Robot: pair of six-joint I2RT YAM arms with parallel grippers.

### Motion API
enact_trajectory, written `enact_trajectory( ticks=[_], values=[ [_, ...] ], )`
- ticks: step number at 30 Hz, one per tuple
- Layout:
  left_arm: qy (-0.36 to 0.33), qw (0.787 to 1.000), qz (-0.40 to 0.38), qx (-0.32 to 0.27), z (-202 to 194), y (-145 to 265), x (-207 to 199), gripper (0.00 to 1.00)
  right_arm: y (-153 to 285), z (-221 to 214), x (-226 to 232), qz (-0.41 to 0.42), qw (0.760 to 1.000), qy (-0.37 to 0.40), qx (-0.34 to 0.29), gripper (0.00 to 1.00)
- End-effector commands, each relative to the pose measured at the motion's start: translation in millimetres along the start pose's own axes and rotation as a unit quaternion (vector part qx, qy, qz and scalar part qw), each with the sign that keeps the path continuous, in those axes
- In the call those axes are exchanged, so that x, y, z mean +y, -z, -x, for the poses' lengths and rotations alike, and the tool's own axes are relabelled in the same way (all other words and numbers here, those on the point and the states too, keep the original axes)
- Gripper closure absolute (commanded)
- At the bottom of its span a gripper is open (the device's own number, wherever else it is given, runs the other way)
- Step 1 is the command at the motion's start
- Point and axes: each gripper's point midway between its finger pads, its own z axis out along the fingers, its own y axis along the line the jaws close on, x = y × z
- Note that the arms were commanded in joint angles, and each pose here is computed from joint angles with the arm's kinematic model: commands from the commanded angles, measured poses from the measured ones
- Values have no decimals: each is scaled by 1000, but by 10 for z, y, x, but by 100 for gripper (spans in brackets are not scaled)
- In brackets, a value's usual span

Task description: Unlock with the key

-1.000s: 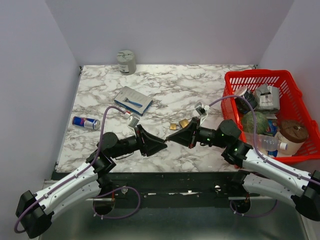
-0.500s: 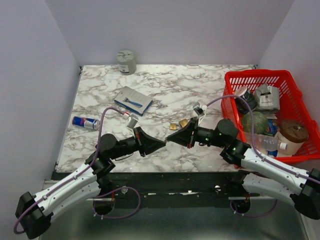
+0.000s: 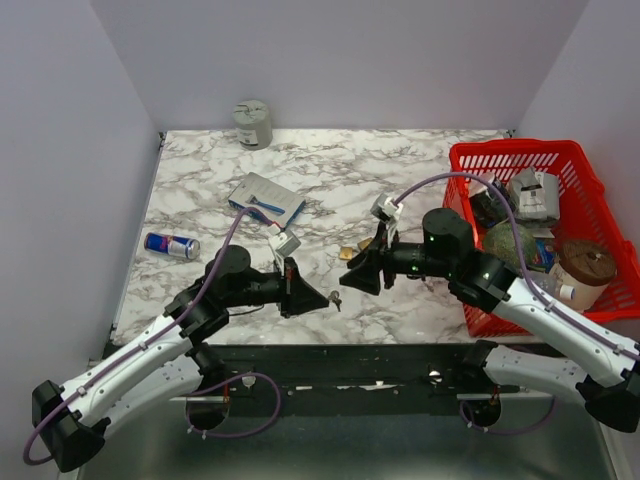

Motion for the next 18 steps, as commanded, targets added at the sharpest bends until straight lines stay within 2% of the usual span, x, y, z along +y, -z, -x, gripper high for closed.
enact_trajectory(
  ticks=[1,6,11,18],
  values=[
    [2,994,-33,108,-351,140,-134,100,31,-568,40,41,991,17,126,43],
    [-14,991,-36,125,-358,208,-184,100,-64,-558,301,119,985,26,120,55],
    [-13,988,-43,146,-435,236,-194,100,-109,-601,452,170,978,21,121,58],
    [-18,988,-55,146,-433,235,-225,100,-166,-700,495,194,972,8,130,61]
  ],
)
